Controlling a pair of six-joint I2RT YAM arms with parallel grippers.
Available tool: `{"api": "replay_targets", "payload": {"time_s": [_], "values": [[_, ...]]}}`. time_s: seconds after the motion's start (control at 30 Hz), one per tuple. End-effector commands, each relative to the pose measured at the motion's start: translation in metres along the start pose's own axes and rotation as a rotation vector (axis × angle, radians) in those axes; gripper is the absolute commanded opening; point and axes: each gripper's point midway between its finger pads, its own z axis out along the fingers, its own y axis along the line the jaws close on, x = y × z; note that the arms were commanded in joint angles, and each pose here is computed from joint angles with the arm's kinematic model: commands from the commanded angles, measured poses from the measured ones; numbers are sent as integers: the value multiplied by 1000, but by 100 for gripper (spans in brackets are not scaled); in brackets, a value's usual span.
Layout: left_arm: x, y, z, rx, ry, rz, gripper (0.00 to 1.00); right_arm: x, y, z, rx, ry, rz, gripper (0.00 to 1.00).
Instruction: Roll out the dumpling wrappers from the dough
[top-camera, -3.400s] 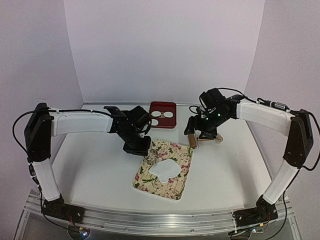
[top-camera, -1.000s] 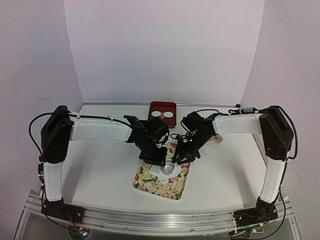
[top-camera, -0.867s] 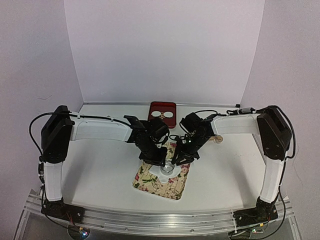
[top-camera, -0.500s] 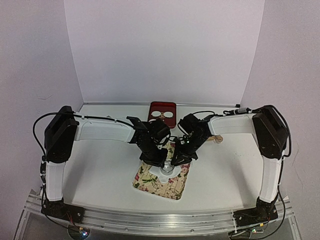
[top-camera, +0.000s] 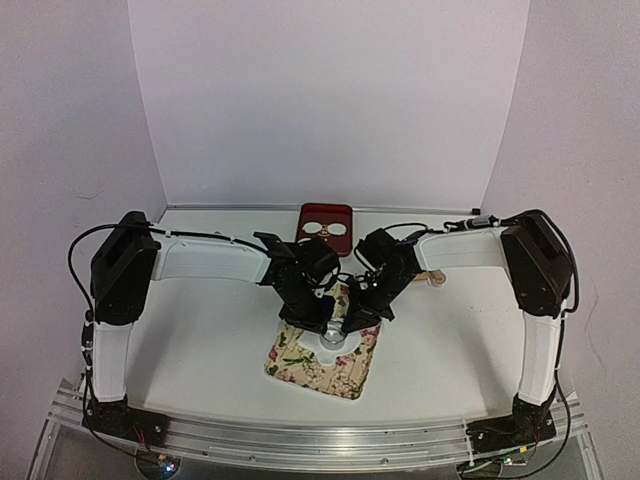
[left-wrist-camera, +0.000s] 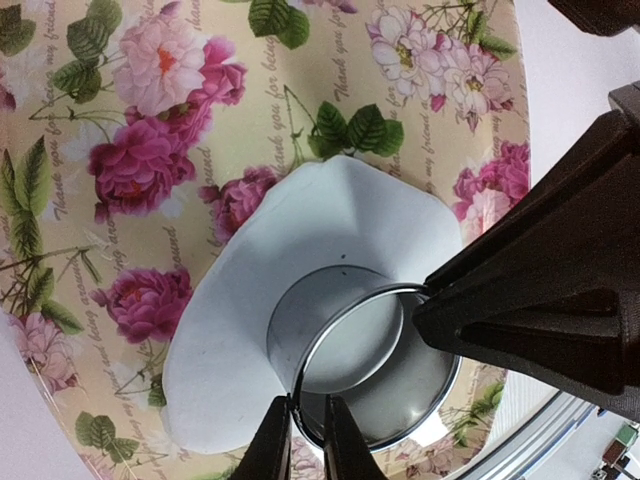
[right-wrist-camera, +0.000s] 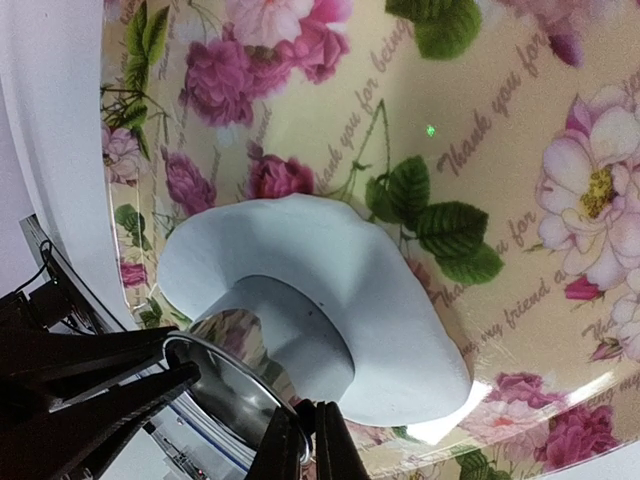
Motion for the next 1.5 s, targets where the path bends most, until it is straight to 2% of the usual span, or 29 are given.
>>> {"api": "replay_targets", "payload": {"time_s": [0.0,0.2,0.43,0.8,1.17,1.3,1.47], "values": [[3,-2,15,16,34,52,10,0,-9,17,37,15,-15,3],[15,7,28,10,75,54,4,6,-20,29,68,39,1,0],[34,21,42,-7,125,61,2,12,-27,44,95,68,4,0],[79,53,74,-33,224,36,0,26,-50,74,154,139,41,0],[106,74,105,-52,284,28,0,31,-78,101,236,171,67,0],[111,74,112,-41,306,15,0,27,-85,104,271,154,75,0],[99,73,115,-57,279,27,0,3,-83,96,322,64,32,0]]}}
